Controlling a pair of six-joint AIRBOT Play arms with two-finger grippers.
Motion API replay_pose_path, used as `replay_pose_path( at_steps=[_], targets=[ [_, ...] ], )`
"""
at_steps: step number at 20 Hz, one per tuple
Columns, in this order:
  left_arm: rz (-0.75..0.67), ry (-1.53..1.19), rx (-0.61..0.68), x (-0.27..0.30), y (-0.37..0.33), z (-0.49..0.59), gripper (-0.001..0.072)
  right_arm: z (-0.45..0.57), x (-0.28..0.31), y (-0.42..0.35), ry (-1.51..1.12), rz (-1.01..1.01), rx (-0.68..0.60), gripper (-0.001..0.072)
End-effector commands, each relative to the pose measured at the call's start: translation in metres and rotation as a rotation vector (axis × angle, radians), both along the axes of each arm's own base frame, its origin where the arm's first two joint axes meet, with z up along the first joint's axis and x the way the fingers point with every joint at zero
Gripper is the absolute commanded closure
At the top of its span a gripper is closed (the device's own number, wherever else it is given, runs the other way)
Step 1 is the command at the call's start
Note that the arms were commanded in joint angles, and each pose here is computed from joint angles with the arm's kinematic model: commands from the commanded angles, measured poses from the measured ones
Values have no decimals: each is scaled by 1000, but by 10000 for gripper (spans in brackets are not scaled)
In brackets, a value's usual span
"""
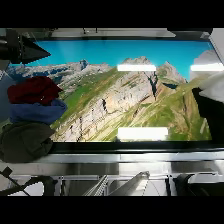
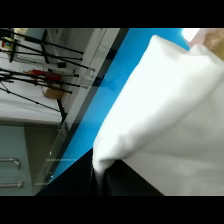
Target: Fold the shirts.
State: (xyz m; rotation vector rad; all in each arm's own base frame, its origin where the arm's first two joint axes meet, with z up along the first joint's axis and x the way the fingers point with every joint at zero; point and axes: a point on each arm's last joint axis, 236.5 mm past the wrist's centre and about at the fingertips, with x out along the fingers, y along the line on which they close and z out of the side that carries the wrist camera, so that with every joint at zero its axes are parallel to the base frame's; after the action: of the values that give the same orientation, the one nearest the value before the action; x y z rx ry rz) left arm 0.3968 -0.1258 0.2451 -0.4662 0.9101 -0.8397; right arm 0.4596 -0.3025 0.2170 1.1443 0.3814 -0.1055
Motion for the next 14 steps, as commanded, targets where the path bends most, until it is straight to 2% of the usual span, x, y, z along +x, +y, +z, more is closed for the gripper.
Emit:
replay_pose_path(
  at_steps=[1,3,6,9,12,14],
  targets=[
    [1,2,-1,0,0,0,705,0,-6,-1,3,6,7,696],
    [0,2,-1,0,0,0,705,19,3,-7,-96,2,-54,696],
    [2,1,-1,0,0,0,706,77,23,-21,-382,-56,-120,696],
    [12,-6,-3,3,0,1,706,116,29,-32,-618,-104,-59,695],
    [36,-23,-9,10,2,3,705,80,40,-23,-556,-21,-64,694],
    [39,-25,-9,10,2,4,706,48,46,-16,-496,41,-10,695]
  ],
)
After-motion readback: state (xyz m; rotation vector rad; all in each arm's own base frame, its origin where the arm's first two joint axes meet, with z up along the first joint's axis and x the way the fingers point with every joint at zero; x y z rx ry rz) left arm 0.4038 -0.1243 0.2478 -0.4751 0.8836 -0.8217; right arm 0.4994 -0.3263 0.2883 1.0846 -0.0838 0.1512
